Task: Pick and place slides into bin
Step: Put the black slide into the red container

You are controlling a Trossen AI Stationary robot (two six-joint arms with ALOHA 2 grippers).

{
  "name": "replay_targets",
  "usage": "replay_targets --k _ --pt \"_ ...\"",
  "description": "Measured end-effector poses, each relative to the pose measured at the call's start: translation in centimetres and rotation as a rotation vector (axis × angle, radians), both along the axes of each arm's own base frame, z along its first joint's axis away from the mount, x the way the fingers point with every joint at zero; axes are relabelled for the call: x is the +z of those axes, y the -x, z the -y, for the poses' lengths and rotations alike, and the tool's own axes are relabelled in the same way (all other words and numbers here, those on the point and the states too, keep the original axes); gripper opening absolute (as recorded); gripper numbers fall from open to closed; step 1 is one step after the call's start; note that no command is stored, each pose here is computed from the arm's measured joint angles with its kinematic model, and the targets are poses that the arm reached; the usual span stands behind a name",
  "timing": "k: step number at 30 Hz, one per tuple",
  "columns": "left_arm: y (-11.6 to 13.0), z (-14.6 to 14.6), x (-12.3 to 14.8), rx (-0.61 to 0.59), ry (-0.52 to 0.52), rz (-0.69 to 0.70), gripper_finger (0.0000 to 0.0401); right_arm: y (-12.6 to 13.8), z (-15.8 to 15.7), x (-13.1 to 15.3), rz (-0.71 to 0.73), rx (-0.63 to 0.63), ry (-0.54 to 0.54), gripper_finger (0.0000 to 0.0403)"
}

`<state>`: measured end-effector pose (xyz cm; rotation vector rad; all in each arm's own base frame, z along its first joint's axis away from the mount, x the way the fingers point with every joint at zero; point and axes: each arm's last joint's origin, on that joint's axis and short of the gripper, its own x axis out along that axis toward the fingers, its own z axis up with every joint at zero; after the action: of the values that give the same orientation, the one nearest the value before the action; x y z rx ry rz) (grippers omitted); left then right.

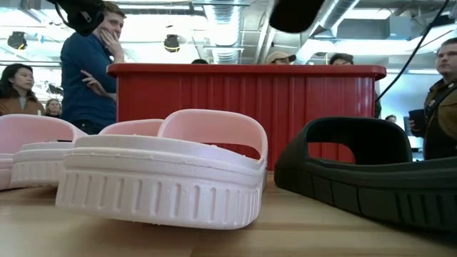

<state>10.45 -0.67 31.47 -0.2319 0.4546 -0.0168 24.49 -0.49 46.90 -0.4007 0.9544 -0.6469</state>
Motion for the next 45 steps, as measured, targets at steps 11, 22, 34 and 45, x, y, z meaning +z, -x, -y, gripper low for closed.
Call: replay_targets --k 11,22,34,45 --pt "-0.2 -0.1 0.4 0.025 -0.015 0.051 0.0 2.0 3.6 -3.2 -0.093 -0.072 -0.003 0.0" --pt "-0.4 -0.2 1.0 0.056 -0.035 0.119 0.0 1.8 8.6 -6.8 -0.088 -0.052 -0.035 0.0" --pt "-0.5 -0.4 1.1 0.116 -0.06 0.13 0.0 2.4 14.3 -10.4 -0.099 -0.059 -0.091 0.0" --pt "-0.5 -0.5 1.2 0.163 -0.086 0.13 0.0 1.3 18.7 -13.9 -0.147 -0.049 -0.116 0.0"
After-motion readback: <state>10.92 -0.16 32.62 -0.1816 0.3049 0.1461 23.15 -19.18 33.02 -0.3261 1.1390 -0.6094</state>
